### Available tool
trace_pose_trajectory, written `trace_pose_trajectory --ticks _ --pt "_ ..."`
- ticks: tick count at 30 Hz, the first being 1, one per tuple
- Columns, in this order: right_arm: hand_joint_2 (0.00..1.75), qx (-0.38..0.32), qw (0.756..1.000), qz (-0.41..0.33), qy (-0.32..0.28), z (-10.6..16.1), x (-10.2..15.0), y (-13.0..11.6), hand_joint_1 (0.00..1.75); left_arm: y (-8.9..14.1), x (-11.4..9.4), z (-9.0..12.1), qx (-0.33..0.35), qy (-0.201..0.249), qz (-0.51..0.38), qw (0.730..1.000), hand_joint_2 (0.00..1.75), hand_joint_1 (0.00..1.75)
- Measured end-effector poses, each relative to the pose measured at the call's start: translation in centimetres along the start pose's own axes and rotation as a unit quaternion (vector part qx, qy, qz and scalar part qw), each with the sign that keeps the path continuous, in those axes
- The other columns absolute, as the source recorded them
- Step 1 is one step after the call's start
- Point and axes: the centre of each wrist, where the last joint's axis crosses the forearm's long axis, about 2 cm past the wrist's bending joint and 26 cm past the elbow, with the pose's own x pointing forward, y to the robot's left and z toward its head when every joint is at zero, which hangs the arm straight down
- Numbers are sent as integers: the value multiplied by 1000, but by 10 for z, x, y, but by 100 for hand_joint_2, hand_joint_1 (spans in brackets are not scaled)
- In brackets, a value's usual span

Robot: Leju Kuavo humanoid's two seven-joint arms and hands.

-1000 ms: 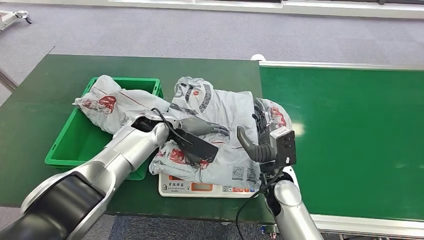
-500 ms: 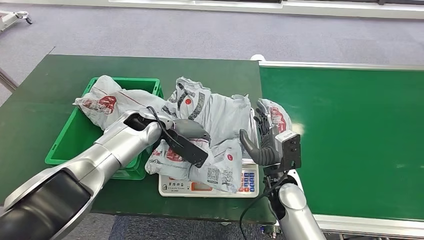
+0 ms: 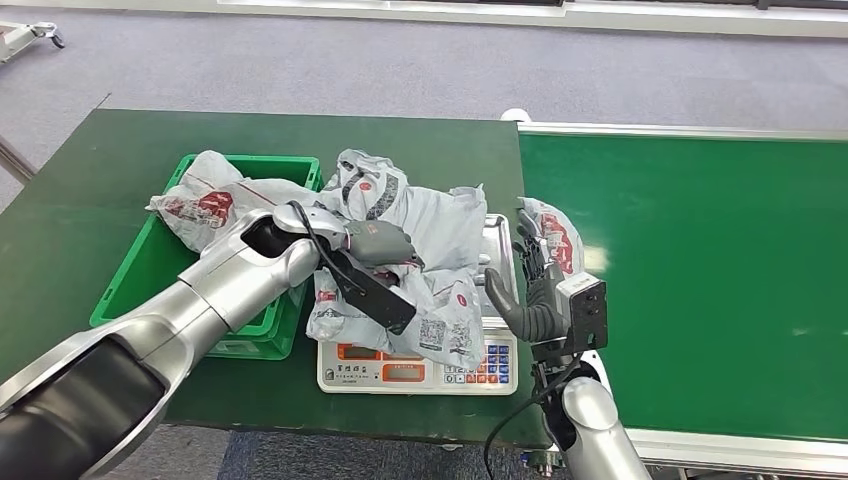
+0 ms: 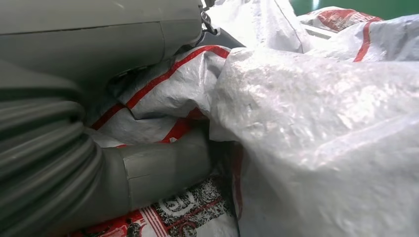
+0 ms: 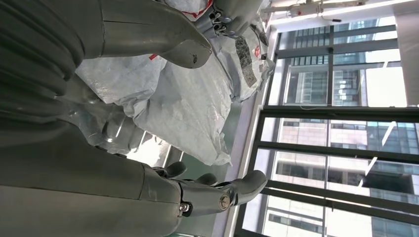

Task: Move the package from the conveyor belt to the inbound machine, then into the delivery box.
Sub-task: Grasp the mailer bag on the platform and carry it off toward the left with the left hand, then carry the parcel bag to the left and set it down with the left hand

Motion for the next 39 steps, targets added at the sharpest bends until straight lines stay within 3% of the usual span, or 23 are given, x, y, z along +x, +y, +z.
trace_pose_trajectory --ticks 11,14,21,27,30,33,39 --pt "175 0 1000 2 1 1 0 -1 0 0 1 0 -1 0 -7 1000 175 175" --pt "175 -3 1000 5 -3 2 0 -1 0 5 3 1 27 8 -33 999 175 175" --pt "175 -4 1000 4 -16 9 2 0 0 57 29 25 123 37 -130 983 175 175" --pt "175 -5 1000 3 -24 6 7 -3 0 79 45 39 191 77 -210 956 175 175" --pt "175 -7 1000 9 -21 5 8 -5 0 79 34 49 224 100 -216 945 175 175" --pt "175 -11 1000 20 -17 5 8 -8 0 72 8 65 265 139 -196 934 175 175" --pt "175 -22 999 29 -8 11 5 -13 0 34 -51 99 302 215 -125 921 175 175"
